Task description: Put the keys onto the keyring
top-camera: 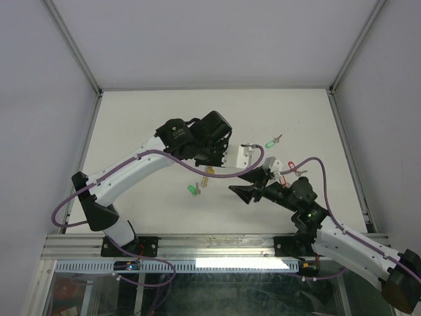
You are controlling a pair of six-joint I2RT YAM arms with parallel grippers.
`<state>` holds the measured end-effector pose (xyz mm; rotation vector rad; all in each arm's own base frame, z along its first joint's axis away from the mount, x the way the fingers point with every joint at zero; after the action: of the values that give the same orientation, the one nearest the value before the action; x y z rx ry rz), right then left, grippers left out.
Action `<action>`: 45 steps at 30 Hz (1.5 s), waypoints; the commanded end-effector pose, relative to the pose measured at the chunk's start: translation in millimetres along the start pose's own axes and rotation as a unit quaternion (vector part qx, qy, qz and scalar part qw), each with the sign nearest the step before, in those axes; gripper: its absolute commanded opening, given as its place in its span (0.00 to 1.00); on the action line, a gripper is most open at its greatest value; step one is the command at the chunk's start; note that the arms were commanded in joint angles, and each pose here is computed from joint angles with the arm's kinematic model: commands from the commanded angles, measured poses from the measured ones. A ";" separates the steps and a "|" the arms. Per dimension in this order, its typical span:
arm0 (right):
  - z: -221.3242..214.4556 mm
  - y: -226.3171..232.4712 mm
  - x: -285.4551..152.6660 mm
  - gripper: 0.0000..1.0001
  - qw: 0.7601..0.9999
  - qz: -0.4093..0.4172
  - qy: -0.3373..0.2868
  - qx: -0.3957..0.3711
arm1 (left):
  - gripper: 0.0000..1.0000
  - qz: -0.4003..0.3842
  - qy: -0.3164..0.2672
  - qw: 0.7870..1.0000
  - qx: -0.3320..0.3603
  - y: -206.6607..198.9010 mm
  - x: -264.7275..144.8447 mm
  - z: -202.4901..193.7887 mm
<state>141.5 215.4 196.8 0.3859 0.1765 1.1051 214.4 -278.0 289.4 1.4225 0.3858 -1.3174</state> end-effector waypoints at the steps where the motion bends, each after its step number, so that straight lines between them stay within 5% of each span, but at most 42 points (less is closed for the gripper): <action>1: 44.2 24.0 2.0 0.55 0.993 0.060 -0.090 -0.043 | 0.00 0.035 -0.085 0.995 0.035 4.9 -36.2 18.5; 9: 72.1 37.2 10.8 0.34 0.978 0.104 -0.155 -0.088 | 0.00 0.030 -0.162 0.983 0.079 -5.4 -54.6 33.7; 19: 90.7 44.1 42.7 0.38 0.972 0.146 -0.138 -0.119 | 0.00 0.024 -0.169 0.981 0.091 -10.4 -54.3 36.0; 45: 88.1 41.4 65.6 0.21 0.975 0.162 -0.107 -0.105 | 0.00 0.022 -0.177 0.980 0.092 -10.5 -52.4 42.1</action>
<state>163.9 269.2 264.5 0.3370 -0.0832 1.3563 173.2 -277.6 321.1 1.3325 0.1142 -1.5596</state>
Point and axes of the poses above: each gripper's point midway between its finger pads, its own x axis out along the fingers, its own y axis along the line the jaws close on, z = x × y, the point moved 4 cm from there along -x, back along the fingers, and after that the axes turned 14 degrees about x, right-handed, at the moved point
